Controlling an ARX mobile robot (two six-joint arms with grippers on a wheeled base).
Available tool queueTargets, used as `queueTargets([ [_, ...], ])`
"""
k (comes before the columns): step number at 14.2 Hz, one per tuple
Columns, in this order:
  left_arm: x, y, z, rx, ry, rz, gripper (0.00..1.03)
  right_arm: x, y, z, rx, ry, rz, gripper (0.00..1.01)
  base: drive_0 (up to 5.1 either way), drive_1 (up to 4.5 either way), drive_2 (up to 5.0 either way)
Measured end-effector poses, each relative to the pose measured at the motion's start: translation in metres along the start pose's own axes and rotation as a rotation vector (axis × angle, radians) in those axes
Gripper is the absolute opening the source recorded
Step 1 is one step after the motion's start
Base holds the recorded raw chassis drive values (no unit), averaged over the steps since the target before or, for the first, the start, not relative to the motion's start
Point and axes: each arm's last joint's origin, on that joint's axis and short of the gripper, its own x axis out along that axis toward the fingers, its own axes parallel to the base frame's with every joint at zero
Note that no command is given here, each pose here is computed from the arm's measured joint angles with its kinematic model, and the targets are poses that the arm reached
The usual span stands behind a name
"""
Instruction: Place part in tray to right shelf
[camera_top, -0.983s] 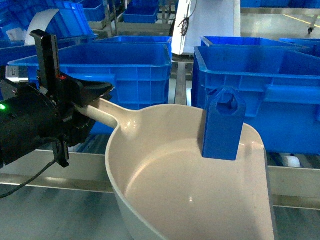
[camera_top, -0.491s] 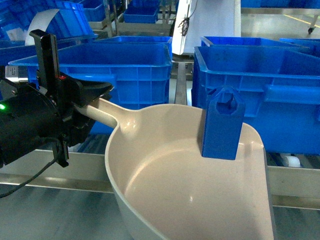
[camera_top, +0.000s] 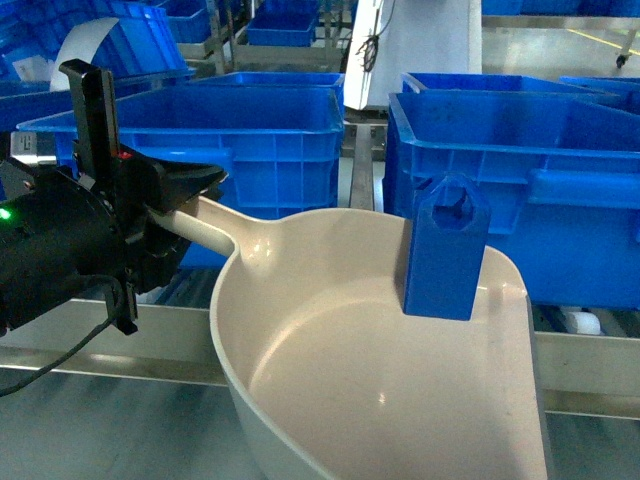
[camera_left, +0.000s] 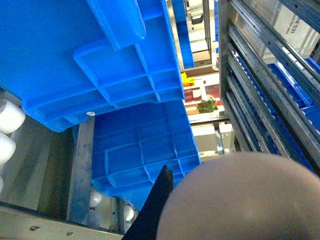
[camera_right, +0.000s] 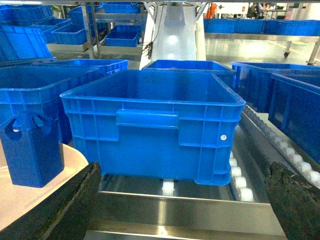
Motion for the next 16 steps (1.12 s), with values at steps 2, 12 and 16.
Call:
queueTargets([
  [2,0.0,0.0,0.0,0.0,0.0,0.0,0.13,0.0,0.0,0.0,0.0,0.0,0.0,0.98,0.0,0.0,0.0],
  [12,0.0,0.0,0.0,0.0,0.0,0.0,0.13,0.0,0.0,0.0,0.0,0.0,0.0,0.98,0.0,0.0,0.0],
  [16,0.0,0.0,0.0,0.0,0.0,0.0,0.13,0.0,0.0,0.0,0.0,0.0,0.0,0.98,0.0,0.0,0.0],
])
